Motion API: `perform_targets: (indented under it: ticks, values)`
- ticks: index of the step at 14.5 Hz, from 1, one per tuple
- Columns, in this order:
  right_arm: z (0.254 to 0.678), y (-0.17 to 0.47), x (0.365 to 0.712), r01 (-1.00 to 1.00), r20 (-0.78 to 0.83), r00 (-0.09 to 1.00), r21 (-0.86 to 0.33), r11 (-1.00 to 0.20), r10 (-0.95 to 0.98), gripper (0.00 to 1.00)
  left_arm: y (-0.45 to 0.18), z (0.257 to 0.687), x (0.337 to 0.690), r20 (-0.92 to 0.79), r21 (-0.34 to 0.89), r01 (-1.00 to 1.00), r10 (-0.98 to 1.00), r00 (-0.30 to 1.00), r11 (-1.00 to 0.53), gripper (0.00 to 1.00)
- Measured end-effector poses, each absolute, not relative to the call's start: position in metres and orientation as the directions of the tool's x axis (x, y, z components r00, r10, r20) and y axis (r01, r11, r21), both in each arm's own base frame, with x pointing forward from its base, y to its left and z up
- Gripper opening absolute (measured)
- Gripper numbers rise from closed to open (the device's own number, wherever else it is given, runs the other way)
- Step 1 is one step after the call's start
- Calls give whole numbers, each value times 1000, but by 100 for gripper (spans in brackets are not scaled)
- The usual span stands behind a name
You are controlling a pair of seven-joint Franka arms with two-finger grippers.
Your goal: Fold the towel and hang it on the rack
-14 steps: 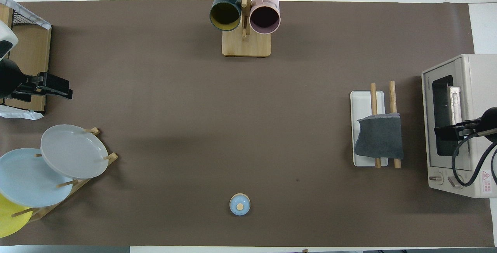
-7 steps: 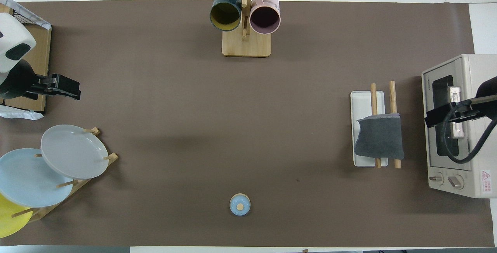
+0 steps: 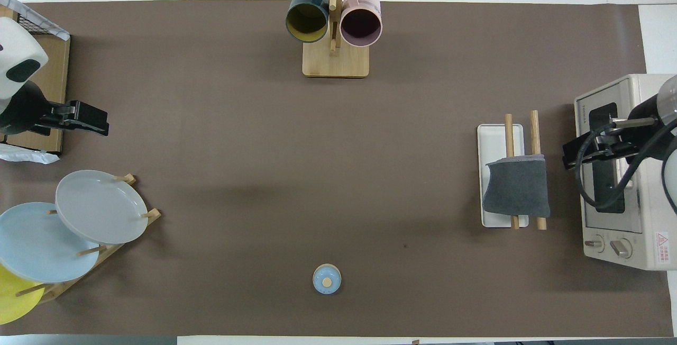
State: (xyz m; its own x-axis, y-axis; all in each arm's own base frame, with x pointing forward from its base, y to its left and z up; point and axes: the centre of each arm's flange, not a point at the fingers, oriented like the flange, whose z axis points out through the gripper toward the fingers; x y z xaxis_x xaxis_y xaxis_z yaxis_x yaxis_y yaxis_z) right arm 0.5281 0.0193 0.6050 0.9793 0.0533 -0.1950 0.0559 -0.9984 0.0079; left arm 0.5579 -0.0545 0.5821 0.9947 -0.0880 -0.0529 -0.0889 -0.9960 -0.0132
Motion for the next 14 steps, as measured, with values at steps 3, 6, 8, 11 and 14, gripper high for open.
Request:
perform_targets:
  ticks: [3, 6, 8, 11, 14]
  values:
    - [608, 15, 528, 49, -194, 980, 13, -999, 46, 100, -53, 584, 557, -49, -13, -86, -86, 995, -996, 100]
    - [609, 10, 528, 46, -188, 981, 39, -998, 38, 100, -50, 585, 557, -47, -13, -81, -80, 996, -997, 100]
    - [611, 6, 530, 47, -177, 984, 84, -995, 32, 100, -50, 585, 557, -47, -13, -80, -80, 996, -997, 100]
    - [611, 4, 530, 47, -176, 984, 97, -994, 30, 100, -50, 585, 557, -47, -10, -80, -80, 996, -997, 100]
    - [612, 2, 530, 43, -174, 984, 96, -994, 25, 100, -50, 585, 557, -46, -9, -80, -79, 996, -997, 100]
